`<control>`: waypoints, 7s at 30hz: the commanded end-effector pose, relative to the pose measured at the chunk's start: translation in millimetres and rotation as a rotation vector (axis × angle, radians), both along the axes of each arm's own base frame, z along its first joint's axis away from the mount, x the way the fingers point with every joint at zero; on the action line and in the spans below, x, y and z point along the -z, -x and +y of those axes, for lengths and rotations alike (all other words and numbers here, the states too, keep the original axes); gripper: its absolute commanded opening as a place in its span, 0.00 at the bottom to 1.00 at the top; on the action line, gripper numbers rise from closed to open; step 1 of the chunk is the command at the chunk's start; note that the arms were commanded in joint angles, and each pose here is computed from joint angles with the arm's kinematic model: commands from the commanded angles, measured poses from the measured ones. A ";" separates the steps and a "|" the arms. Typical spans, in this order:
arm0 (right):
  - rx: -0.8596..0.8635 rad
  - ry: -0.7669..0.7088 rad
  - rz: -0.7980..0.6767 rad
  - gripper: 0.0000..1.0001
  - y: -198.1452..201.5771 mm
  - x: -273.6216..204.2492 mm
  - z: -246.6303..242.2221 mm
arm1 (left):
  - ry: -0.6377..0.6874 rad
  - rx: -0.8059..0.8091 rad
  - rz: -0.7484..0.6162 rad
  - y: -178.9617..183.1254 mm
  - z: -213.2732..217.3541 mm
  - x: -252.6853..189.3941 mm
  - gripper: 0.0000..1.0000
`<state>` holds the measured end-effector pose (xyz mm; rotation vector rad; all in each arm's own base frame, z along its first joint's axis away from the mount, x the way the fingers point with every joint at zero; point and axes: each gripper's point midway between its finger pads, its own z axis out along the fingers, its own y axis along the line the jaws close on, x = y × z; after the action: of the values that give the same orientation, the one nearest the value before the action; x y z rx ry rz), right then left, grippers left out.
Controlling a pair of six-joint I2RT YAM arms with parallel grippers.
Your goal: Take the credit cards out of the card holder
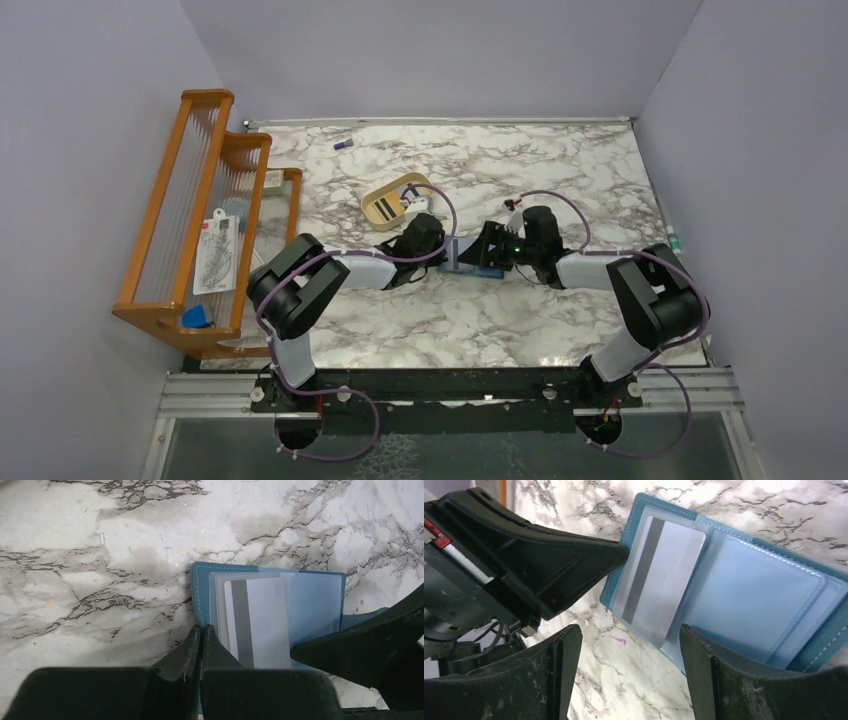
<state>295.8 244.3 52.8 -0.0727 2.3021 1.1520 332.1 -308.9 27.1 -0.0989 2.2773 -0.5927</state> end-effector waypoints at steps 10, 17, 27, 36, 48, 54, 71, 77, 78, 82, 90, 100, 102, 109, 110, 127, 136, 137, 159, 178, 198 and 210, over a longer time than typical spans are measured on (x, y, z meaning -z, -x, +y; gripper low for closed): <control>0.016 0.019 0.007 0.77 -15.7 17.1 2.9 | -0.146 0.035 0.154 35.1 27.0 56.6 0.00; -0.020 -0.049 0.035 0.77 -9.3 15.4 12.5 | -0.137 0.034 0.153 36.4 27.1 54.6 0.00; -0.115 -0.151 0.011 0.77 0.3 -15.0 25.9 | -0.135 0.034 0.150 35.7 26.7 52.8 0.00; -0.135 -0.226 0.083 0.76 1.1 -9.3 35.7 | -0.134 0.027 0.143 35.3 28.2 49.7 0.00; -0.039 -0.264 0.199 0.76 -2.6 6.4 35.7 | -0.128 0.022 0.136 34.9 28.6 46.6 0.00; 0.068 -0.277 0.203 0.76 -8.7 3.6 28.7 | -0.110 0.013 0.132 36.5 28.3 42.6 0.00; -0.056 -0.425 0.054 0.67 -5.2 -35.2 48.5 | -0.092 0.014 0.135 42.7 26.5 41.8 0.00; -0.061 -0.400 0.088 0.69 -5.9 -18.1 52.8 | -0.092 0.013 0.124 41.6 26.5 37.2 0.00; -0.062 -0.396 0.094 0.69 -5.5 -15.1 53.3 | -0.092 0.013 0.121 41.3 26.6 36.4 0.00; -0.058 -0.382 0.122 0.70 -4.3 -2.7 54.5 | -0.084 0.009 0.115 40.2 25.9 32.6 0.00; -0.082 -0.382 0.146 0.70 -0.7 -3.4 56.3 | -0.103 0.006 0.120 41.4 30.1 35.5 0.00; -0.149 -0.351 0.154 0.70 8.6 -16.0 55.7 | -0.122 -0.017 0.118 39.1 41.0 35.5 0.00; -0.154 -0.354 0.163 0.70 11.2 -13.2 53.7 | -0.125 -0.021 0.119 38.8 42.7 36.0 0.00; -0.158 -0.365 0.197 0.70 23.3 -2.0 42.7 | -0.132 -0.025 0.119 37.1 45.7 35.1 0.00; -0.157 -0.365 0.196 0.70 24.0 -1.6 40.8 | -0.134 -0.026 0.119 36.8 46.1 35.2 0.00; -0.095 -0.322 0.195 0.68 20.8 9.9 2.5 | -0.141 -0.034 0.117 38.0 51.5 34.2 0.00; -0.077 -0.288 0.200 0.34 20.3 20.4 -5.3 | -0.143 -0.031 0.118 37.9 51.4 34.3 0.00; -0.076 -0.284 0.203 0.23 20.5 22.0 -6.1 | -0.143 -0.032 0.118 37.7 51.7 34.2 0.00; -0.079 -0.083 -0.167 0.01 -89.6 -78.3 -3.4 | -0.095 -0.113 0.082 43.8 81.6 16.1 0.00; -0.442 0.201 -0.318 0.01 -190.7 -101.3 71.3 | -0.057 -0.228 0.078 39.4 132.1 -5.9 0.00; -0.551 0.355 -0.253 0.01 -164.4 -27.0 120.1 | -0.053 -0.243 0.082 45.8 142.3 -6.1 0.00; -0.517 0.406 -0.273 0.01 -179.4 -17.2 117.6 | -0.051 -0.247 0.084 47.5 145.3 -5.3 0.00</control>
<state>465.5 364.7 81.1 -0.9649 2.2819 0.8661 289.0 -168.1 33.5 -0.3807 2.3047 -0.4149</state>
